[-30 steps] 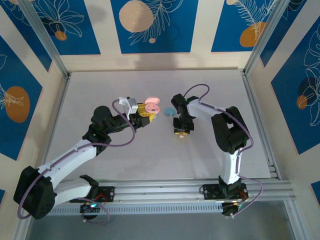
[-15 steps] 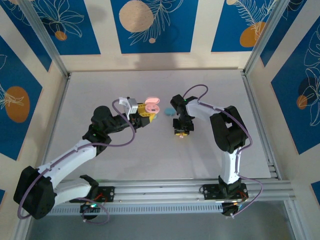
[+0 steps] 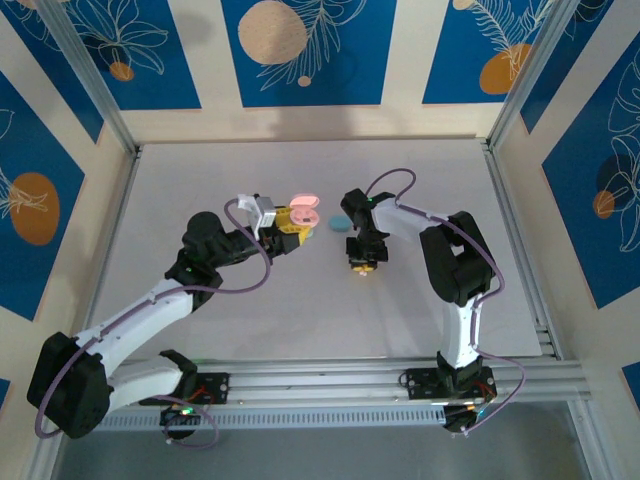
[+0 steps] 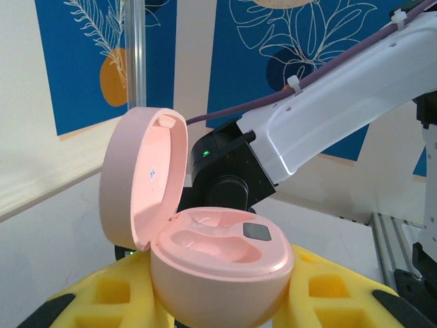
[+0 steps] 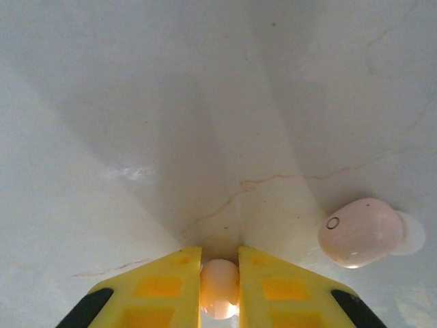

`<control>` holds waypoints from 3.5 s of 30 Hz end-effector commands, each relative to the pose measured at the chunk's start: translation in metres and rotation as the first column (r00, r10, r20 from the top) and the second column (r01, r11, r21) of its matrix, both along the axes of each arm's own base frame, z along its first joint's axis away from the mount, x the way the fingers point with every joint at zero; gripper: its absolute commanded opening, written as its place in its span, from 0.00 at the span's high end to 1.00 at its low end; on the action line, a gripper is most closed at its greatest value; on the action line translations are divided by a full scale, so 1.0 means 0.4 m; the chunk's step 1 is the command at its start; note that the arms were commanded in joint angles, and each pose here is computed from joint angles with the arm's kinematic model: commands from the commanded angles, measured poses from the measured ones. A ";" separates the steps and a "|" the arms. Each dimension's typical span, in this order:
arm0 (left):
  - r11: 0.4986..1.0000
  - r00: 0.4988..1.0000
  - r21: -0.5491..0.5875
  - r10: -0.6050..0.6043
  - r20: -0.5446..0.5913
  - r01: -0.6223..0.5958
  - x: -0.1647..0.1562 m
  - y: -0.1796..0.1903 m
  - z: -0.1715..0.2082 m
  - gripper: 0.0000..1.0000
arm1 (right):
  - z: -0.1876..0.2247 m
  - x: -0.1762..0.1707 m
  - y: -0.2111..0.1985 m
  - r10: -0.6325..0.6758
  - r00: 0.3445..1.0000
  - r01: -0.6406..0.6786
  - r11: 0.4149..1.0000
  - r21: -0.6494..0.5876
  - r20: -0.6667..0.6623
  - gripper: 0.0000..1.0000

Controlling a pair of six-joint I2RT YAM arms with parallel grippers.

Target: Insert the wireless bluetooth earbuds into the charging case

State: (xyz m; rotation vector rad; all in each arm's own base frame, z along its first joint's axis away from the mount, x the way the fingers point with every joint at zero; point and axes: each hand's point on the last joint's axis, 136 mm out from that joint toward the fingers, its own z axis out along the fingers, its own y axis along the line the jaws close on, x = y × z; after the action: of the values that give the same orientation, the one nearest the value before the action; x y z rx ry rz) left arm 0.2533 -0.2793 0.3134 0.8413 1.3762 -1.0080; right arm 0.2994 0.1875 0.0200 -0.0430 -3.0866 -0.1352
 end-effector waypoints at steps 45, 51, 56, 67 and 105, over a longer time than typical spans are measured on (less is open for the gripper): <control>0.998 0.983 0.016 0.063 0.174 -0.067 0.010 -0.002 -0.008 0.78 | 0.852 -0.088 0.226 -0.026 0.911 -0.395 0.227 0.890 0.411 0.80; 0.997 0.977 -0.009 0.080 0.197 -0.080 0.011 -0.006 -0.003 0.79 | 0.862 -0.104 0.285 -0.011 0.874 -0.468 0.256 0.846 0.486 0.80; 0.996 0.976 -0.021 0.085 0.199 -0.082 0.008 -0.006 0.005 0.78 | 0.853 -0.119 0.320 0.013 0.851 -0.506 0.285 0.814 0.525 0.80; 0.996 0.976 -0.040 0.091 0.196 -0.085 0.004 -0.006 0.016 0.78 | 0.818 -0.111 0.350 0.015 0.835 -0.517 0.367 0.773 0.550 0.79; 0.990 0.976 -0.100 0.113 0.186 -0.096 0.012 -0.007 0.044 0.78 | 0.727 -0.075 0.348 0.049 0.835 -0.479 0.553 0.681 0.548 0.75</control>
State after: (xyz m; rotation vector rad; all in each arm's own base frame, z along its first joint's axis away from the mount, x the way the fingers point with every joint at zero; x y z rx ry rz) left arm 0.2656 -0.2827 0.3023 0.7932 1.3038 -0.8710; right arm 0.2696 0.3299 0.3287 0.6168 -2.9859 -1.8894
